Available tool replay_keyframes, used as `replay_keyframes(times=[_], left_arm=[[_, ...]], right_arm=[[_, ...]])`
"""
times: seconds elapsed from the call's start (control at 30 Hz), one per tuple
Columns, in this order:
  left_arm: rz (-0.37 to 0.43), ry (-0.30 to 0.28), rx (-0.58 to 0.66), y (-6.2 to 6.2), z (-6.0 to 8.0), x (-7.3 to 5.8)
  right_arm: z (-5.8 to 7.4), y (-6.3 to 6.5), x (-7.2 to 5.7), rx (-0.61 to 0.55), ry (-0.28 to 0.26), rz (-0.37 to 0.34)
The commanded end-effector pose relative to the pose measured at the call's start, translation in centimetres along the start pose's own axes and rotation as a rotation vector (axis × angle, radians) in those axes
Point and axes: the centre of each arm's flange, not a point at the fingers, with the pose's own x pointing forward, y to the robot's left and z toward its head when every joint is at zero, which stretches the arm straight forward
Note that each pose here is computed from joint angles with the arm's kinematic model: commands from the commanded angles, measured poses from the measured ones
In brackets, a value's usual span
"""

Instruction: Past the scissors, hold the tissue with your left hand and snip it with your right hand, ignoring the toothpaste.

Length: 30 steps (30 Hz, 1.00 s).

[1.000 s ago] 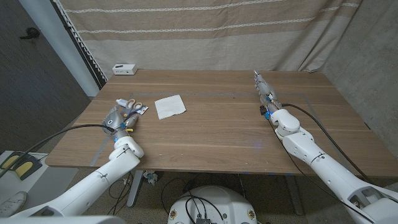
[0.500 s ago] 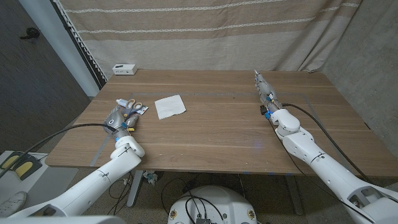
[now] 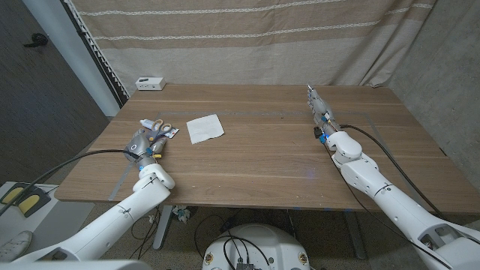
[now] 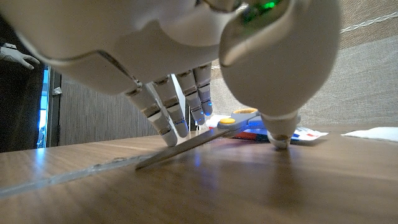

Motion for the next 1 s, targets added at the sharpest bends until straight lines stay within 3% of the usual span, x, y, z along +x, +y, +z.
replay_keyframes(times=[0.03, 0.5, 1.0], left_arm=[[0.000, 0.023, 0.002, 0.04, -0.33, -0.12], [0.009, 0.044, 0.003, 0.60, -0.82, 0.05], [-0.046, 0.066, -0.004, 0.06, -0.48, 0.43]], right_arm=[[-0.08, 0.08, 0.03, 0.008, 0.000, 0.002], [-0.39, 0.44, 0.00, 0.024, 0.001, 0.010], [0.18, 0.31, -0.42, 0.008, 0.004, 0.004]])
